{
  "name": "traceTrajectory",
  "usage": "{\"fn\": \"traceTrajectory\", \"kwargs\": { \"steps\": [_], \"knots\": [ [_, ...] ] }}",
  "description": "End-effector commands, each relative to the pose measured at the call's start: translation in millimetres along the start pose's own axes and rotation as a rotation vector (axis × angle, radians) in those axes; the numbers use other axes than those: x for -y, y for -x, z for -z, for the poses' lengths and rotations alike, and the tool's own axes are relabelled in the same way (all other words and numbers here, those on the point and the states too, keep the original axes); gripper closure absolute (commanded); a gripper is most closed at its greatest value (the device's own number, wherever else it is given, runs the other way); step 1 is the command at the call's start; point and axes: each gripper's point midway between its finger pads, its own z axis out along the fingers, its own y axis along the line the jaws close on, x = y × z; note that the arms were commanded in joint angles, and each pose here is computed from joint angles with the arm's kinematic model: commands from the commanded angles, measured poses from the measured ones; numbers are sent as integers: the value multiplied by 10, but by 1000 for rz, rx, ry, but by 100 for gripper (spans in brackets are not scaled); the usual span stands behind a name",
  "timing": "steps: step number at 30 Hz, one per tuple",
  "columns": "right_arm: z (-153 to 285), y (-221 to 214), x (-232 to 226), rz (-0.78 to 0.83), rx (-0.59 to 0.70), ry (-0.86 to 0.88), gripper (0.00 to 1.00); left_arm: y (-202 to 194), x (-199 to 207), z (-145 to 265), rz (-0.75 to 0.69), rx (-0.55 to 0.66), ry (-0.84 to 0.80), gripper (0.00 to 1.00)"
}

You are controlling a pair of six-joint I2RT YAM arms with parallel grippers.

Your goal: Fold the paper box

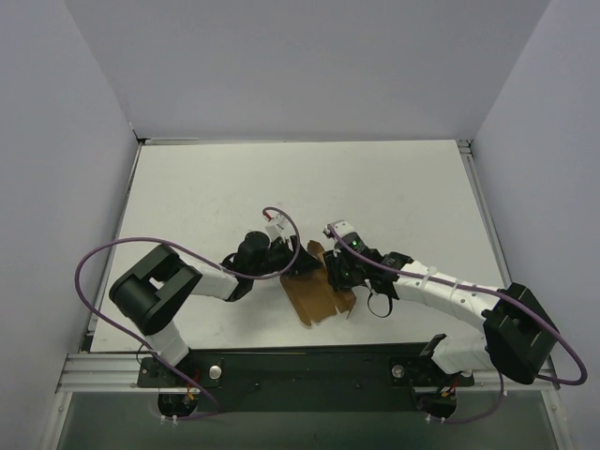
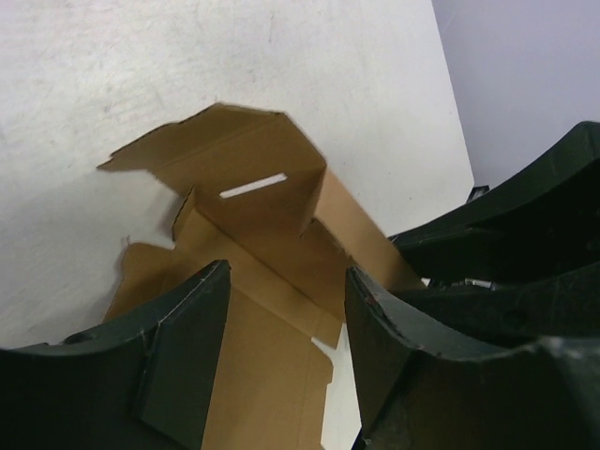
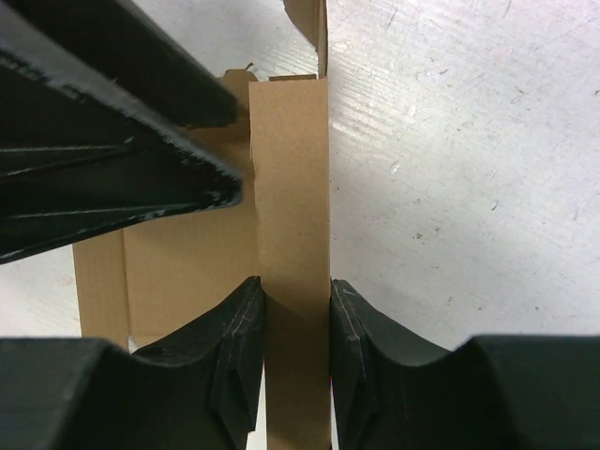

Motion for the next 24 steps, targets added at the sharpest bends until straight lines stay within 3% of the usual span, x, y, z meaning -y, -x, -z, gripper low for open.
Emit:
{"fn": "traceTrajectory", "kwargs": {
  "steps": [1,11,21,24],
  "knots": [
    [32,25,22,48,-17,-14,74,150,92,197,-52,35,-39,37],
    [93,-39,-65,126,-38,43,75,176,-137,430,-239,39,38,35],
    [197,-129,-196,222,-70,157,75,1042,-394,731,-231,261,119,34],
    [204,-156,-228,233,-79,175,75,1100,-495,613,-264,224,154,34]
  ]
}}
